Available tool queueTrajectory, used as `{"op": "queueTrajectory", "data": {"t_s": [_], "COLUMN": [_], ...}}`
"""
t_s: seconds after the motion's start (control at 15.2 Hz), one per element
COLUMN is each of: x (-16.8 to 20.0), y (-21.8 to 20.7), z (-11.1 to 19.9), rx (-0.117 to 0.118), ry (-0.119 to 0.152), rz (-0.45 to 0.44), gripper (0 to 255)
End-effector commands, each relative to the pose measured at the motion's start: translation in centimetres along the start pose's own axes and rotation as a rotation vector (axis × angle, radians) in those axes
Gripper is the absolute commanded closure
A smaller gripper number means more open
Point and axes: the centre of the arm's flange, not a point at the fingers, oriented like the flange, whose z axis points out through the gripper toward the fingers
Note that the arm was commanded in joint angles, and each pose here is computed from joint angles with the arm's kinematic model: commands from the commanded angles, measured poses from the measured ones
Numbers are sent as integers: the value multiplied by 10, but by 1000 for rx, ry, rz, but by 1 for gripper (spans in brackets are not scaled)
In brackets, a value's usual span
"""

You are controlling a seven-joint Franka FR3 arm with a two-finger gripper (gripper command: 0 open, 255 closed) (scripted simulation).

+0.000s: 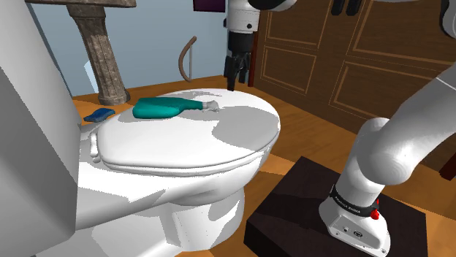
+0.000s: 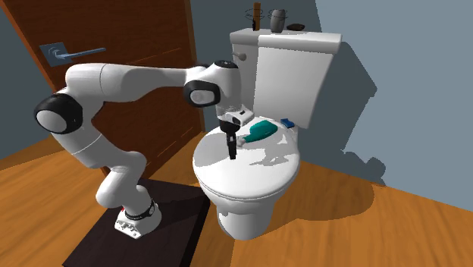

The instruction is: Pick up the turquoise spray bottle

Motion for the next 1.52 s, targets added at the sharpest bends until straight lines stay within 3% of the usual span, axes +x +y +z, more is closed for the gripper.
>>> {"op": "queueTrajectory", "data": {"t_s": [0.0,0.59,1.25,1.32,1.45], "x": [16,77,75,76,76], "y": [-19,-115,-115,-114,-114], "z": [0,0,40,40,39], "rx": [4,17,17,17,17], "ry": [7,36,36,36,36], "rz": [-49,-265,-265,-265,-265], "gripper": [0,0,0,255,255]}}
